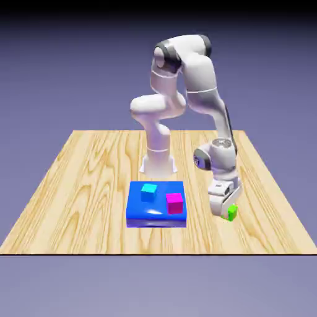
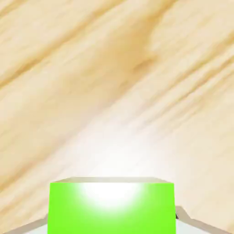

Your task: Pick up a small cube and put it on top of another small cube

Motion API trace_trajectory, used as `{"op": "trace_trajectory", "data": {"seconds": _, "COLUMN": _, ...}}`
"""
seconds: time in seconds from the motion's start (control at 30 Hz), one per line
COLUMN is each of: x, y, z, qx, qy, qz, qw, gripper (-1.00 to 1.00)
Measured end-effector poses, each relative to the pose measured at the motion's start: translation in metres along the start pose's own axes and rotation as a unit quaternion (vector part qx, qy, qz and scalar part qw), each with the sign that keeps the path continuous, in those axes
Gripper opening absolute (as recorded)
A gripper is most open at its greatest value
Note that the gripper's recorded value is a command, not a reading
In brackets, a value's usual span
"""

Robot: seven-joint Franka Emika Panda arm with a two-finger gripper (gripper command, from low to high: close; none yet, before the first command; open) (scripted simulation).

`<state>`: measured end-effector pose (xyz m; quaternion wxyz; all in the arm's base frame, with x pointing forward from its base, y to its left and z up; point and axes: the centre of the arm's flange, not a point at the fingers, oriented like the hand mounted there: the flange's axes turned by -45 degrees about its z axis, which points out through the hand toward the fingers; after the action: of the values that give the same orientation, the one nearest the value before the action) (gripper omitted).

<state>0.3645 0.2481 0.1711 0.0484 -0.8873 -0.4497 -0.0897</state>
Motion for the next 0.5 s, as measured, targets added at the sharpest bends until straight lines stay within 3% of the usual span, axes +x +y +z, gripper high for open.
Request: {"op": "trace_trajectory", "data": {"seconds": 0.5, "x": -0.122, "y": 0.106, "z": -0.136, "qx": -0.090, "qy": -0.018, "qz": 0.306, "qw": 0.948, "gripper": -1.00}}
